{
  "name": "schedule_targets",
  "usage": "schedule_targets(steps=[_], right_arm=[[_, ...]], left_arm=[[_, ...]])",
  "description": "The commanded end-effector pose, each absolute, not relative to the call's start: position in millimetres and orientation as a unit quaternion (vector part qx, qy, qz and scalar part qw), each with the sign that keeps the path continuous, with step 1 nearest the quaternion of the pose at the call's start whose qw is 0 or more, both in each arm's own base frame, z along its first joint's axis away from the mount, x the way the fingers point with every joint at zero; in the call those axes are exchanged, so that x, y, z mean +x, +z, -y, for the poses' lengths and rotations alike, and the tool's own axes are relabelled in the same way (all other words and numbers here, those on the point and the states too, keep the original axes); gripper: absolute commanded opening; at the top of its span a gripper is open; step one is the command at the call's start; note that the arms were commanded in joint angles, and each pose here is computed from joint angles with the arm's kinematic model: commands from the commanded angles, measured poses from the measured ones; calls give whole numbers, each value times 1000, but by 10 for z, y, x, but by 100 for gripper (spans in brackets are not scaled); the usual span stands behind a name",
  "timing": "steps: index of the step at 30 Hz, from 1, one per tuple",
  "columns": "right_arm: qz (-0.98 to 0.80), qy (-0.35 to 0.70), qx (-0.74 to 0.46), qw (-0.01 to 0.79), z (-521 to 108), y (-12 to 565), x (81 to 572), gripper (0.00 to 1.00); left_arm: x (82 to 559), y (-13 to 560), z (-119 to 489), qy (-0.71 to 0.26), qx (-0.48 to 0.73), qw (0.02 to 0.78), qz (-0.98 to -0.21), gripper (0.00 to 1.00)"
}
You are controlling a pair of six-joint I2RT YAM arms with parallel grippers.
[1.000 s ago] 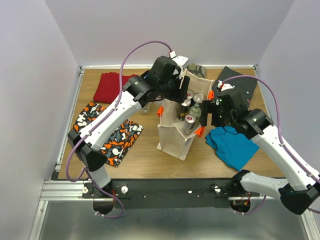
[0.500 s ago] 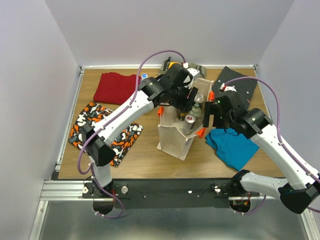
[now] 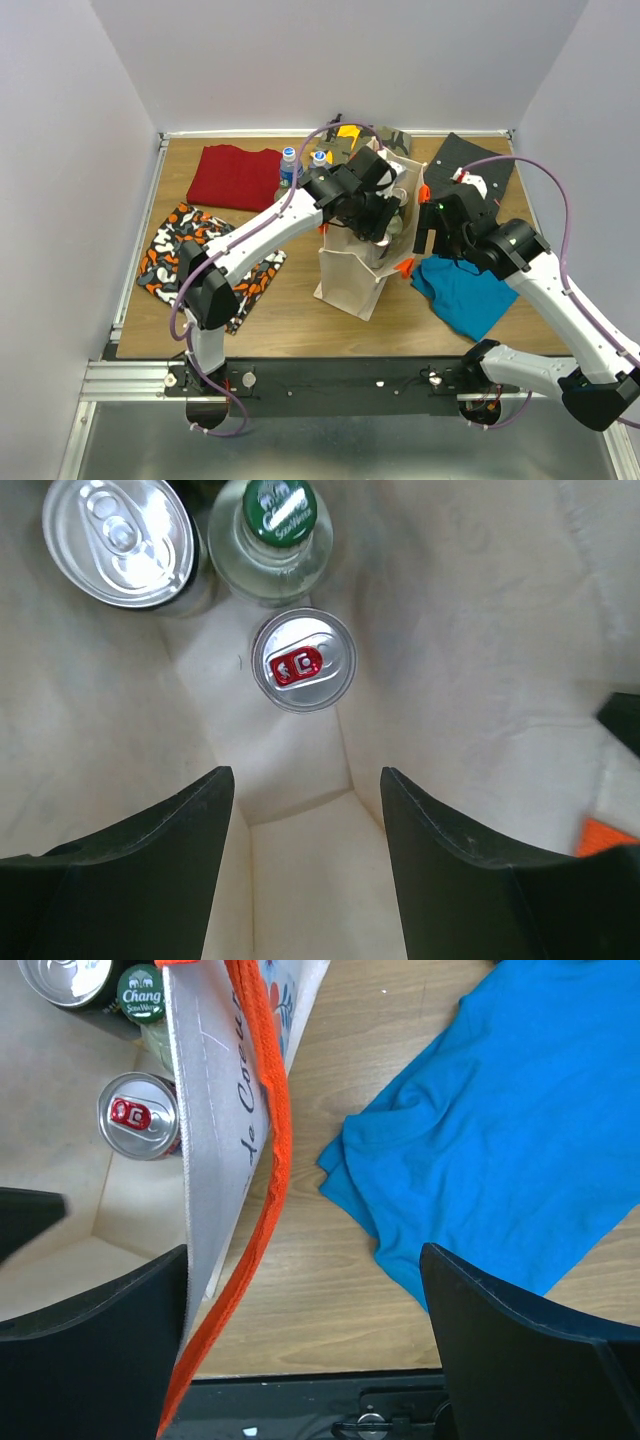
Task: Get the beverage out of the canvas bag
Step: Adjust the drink in the canvas bag.
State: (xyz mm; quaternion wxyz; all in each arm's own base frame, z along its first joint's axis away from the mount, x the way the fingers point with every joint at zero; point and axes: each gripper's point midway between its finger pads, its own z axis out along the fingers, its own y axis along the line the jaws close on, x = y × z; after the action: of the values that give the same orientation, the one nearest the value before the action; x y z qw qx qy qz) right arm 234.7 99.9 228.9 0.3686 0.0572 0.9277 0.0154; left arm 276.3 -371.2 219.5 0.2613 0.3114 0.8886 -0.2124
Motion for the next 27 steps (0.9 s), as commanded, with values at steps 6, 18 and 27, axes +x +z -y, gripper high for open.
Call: schedule_targets(steps=[6,18,27], right_arm=[[-917,27,55,394,-1030,2437,2435,100],[-920,27,51,388,-1070,2401,2473,100],[-921,22,53,384,-1070,2377,2489,100]], left_arm=[[2793,1910,3847,-207,318,250,-891,69],[2885,2057,4067,-243,314,273,-876,85],[2855,1909,4150,-258,314,255,-878,99]])
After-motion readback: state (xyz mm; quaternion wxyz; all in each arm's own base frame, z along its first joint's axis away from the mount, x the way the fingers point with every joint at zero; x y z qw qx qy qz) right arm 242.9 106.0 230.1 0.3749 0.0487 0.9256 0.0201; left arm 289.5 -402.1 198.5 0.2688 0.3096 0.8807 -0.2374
